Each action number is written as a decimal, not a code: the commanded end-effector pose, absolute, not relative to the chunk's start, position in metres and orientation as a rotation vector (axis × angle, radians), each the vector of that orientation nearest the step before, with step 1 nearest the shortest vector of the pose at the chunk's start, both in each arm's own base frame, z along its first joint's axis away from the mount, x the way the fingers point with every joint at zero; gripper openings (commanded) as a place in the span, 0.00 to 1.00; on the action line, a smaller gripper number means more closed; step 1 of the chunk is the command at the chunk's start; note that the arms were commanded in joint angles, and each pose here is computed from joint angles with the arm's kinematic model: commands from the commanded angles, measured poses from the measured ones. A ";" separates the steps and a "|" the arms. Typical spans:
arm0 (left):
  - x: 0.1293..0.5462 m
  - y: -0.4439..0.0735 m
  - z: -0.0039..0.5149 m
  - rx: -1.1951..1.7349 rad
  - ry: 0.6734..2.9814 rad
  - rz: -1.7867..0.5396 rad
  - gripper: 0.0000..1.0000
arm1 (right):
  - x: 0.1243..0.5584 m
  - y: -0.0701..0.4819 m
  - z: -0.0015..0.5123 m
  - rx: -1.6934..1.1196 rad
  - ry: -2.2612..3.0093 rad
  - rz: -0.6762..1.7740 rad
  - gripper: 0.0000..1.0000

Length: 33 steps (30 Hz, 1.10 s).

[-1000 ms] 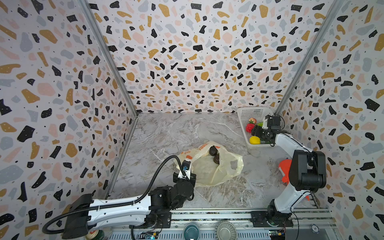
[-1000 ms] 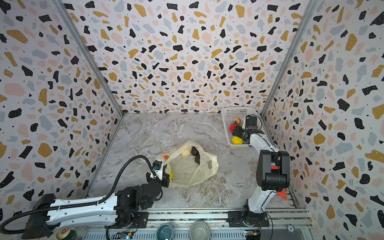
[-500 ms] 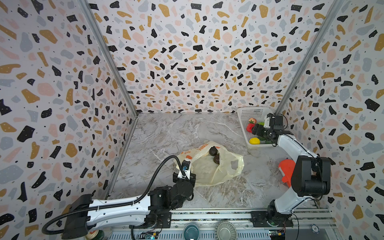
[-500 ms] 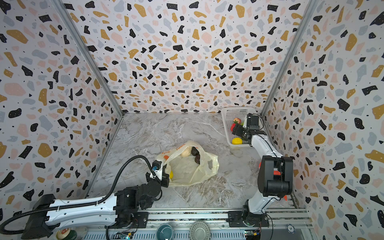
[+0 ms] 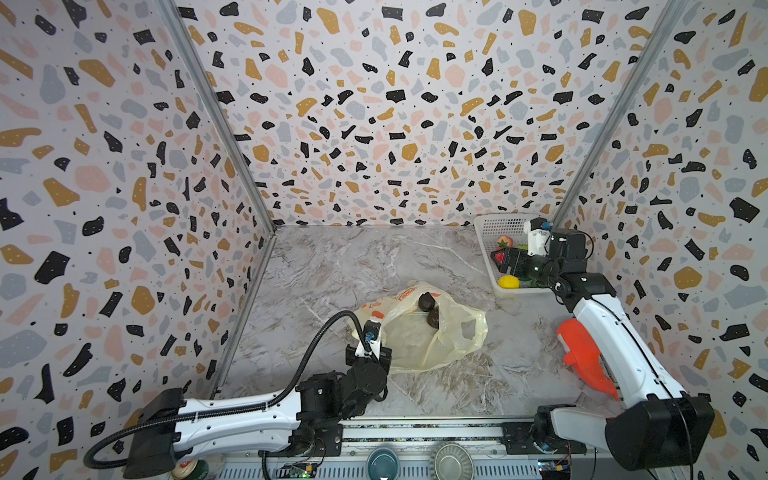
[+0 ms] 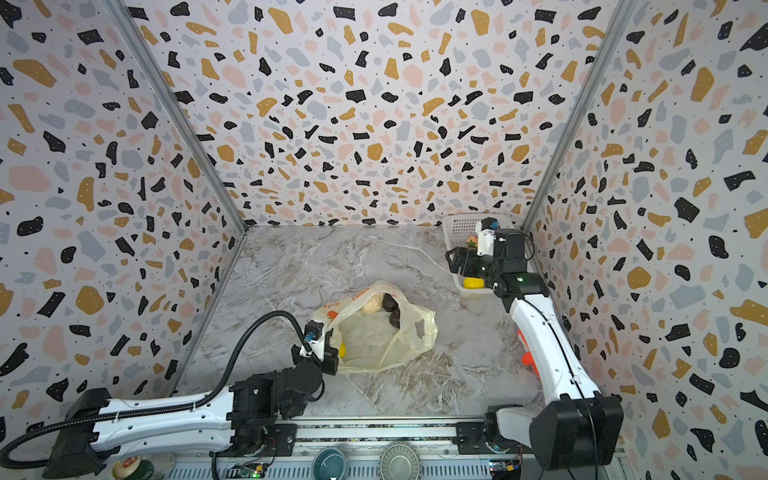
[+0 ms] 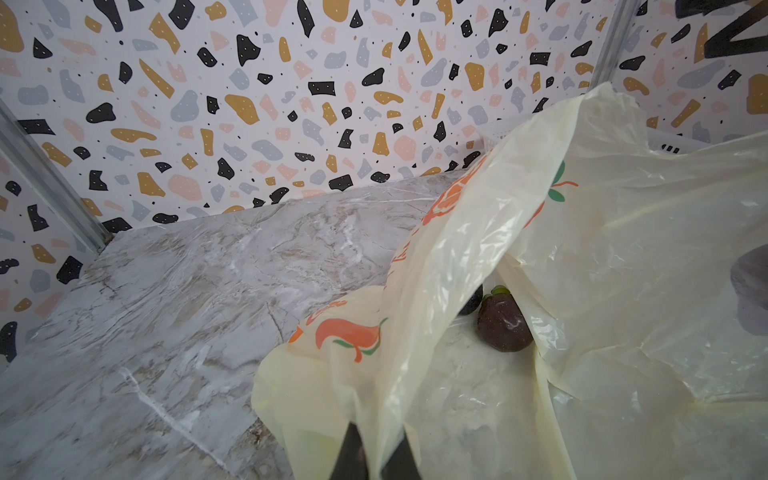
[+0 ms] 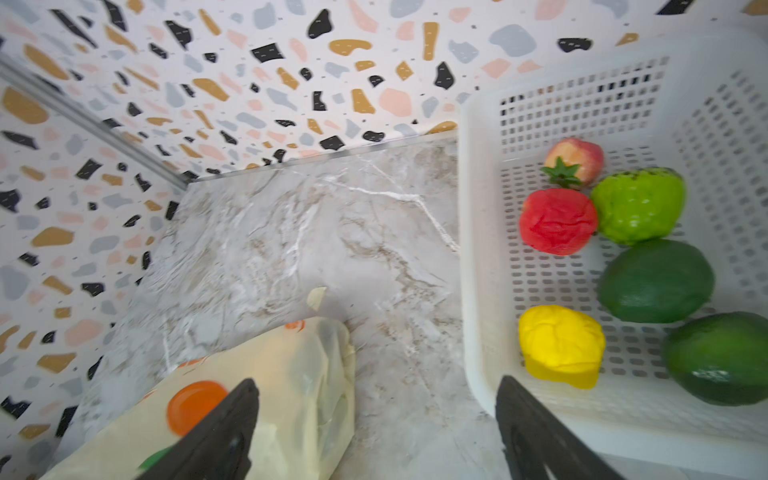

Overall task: Untie the knot of the plastic bag and take out the fruit
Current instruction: 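Move the empty right gripper back into the bag opening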

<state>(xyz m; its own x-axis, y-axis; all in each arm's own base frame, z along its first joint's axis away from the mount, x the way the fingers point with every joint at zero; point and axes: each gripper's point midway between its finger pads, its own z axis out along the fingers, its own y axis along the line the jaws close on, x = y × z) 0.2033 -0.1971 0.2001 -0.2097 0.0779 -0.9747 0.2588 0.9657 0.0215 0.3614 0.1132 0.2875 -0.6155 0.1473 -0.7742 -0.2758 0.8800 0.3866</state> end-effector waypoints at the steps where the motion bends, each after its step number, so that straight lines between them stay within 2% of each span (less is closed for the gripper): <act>1: 0.205 -0.194 0.206 0.212 1.770 -0.173 0.00 | 0.329 0.144 0.310 -0.197 2.157 0.678 0.90; 8: 0.206 -0.195 0.207 0.213 1.768 -0.170 0.00 | 0.277 0.203 0.335 -0.374 2.121 0.798 0.91; 17: 0.206 -0.196 0.210 0.215 1.764 -0.174 0.00 | 0.215 0.270 0.331 -0.596 2.092 0.882 0.90; 25: 0.206 -0.196 0.213 0.214 1.759 -0.175 0.00 | 0.178 0.319 0.280 -0.793 2.124 0.829 0.90; 33: 0.206 -0.196 0.219 0.208 1.754 -0.184 0.00 | 0.166 0.335 0.213 -0.879 2.195 0.759 0.89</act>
<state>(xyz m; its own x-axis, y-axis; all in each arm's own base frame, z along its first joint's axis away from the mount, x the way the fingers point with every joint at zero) 0.2034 -0.1972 0.1999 -0.2088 0.0838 -0.9744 0.2595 0.9654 0.0274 0.1607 0.3330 0.2138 -0.5862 -0.3978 -0.7057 -0.7503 0.5953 0.2876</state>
